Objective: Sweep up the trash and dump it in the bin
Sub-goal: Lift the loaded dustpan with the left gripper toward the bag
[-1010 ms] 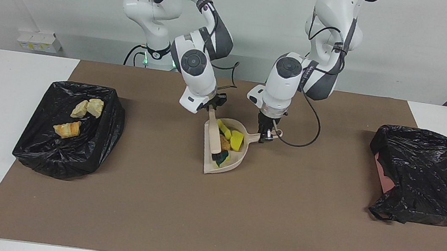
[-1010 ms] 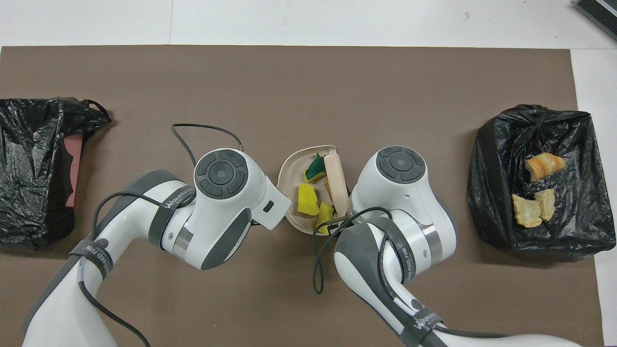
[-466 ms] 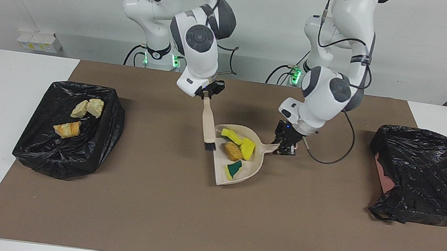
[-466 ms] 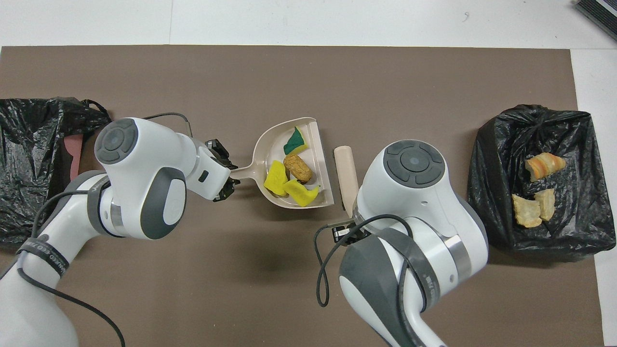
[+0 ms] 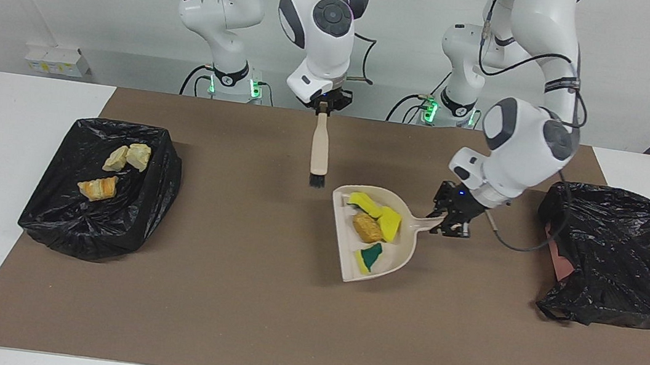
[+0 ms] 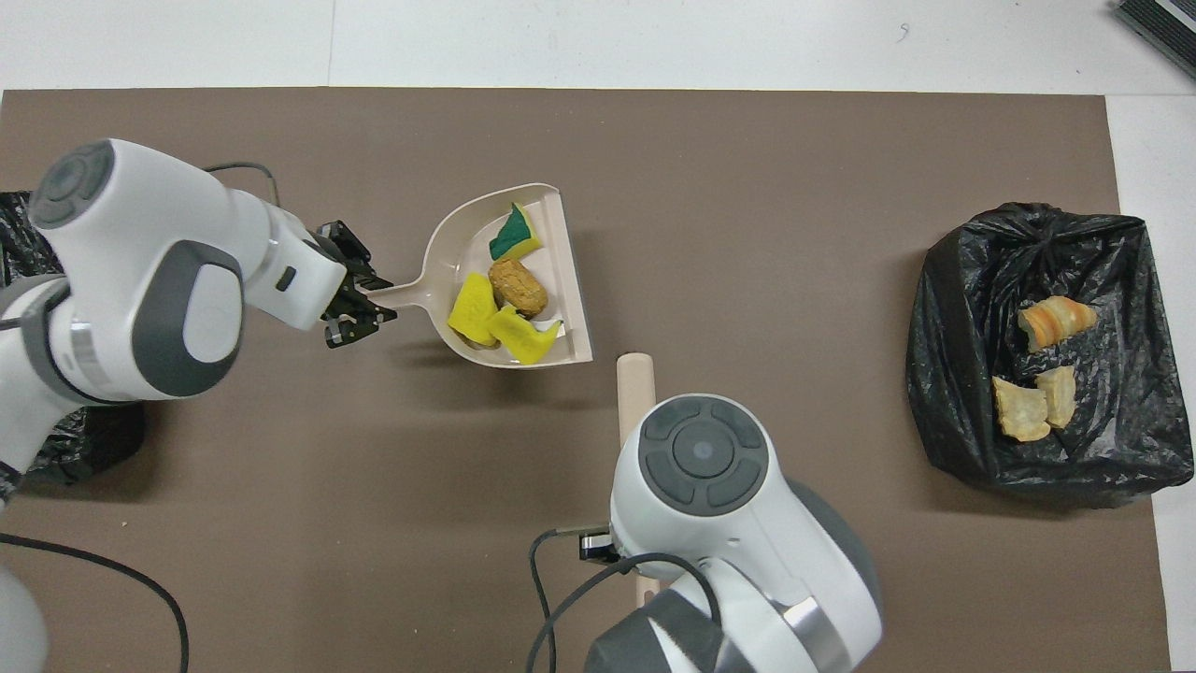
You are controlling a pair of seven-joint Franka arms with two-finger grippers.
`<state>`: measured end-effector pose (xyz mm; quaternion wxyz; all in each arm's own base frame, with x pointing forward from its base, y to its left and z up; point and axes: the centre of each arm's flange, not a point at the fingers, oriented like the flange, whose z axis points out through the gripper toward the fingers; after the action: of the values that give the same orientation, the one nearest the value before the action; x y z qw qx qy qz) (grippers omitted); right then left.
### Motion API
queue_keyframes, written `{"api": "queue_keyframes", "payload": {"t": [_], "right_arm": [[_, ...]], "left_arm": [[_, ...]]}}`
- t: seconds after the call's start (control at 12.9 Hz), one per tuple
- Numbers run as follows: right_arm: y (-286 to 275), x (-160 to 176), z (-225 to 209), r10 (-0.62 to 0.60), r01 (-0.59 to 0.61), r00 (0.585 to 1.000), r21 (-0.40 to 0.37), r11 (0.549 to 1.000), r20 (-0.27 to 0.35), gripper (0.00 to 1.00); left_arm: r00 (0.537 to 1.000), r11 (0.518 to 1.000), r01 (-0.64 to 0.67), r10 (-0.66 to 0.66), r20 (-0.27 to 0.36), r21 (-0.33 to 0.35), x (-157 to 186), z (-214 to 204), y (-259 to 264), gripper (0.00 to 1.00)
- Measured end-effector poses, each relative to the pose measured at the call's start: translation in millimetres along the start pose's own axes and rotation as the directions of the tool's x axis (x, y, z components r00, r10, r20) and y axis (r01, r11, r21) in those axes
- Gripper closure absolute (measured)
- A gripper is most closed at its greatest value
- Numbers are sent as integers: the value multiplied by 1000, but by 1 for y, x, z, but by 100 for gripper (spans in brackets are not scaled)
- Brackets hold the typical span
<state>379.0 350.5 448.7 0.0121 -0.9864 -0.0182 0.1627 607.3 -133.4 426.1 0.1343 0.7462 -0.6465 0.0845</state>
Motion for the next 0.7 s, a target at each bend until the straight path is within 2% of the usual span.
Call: {"api": "queue_keyframes", "payload": {"t": [0.16,0.39,0.7], "right_arm": [[-11,-10,41,-20,20,1000,1,1000,-4,74],[-19,-20,84,-35,35,999,-6,999,-22,74],[-36,-22,120,14,-15,1000,-8,1000,-23,74]], "left_arm": [[1000,1000,-14,14,20,9,-38,-32,-16,68],[995,1000,-23,23,97,-9,-85,-82,-25,68],[993,999,-54,54,104,-8,-182,-130,-30,68]]}}
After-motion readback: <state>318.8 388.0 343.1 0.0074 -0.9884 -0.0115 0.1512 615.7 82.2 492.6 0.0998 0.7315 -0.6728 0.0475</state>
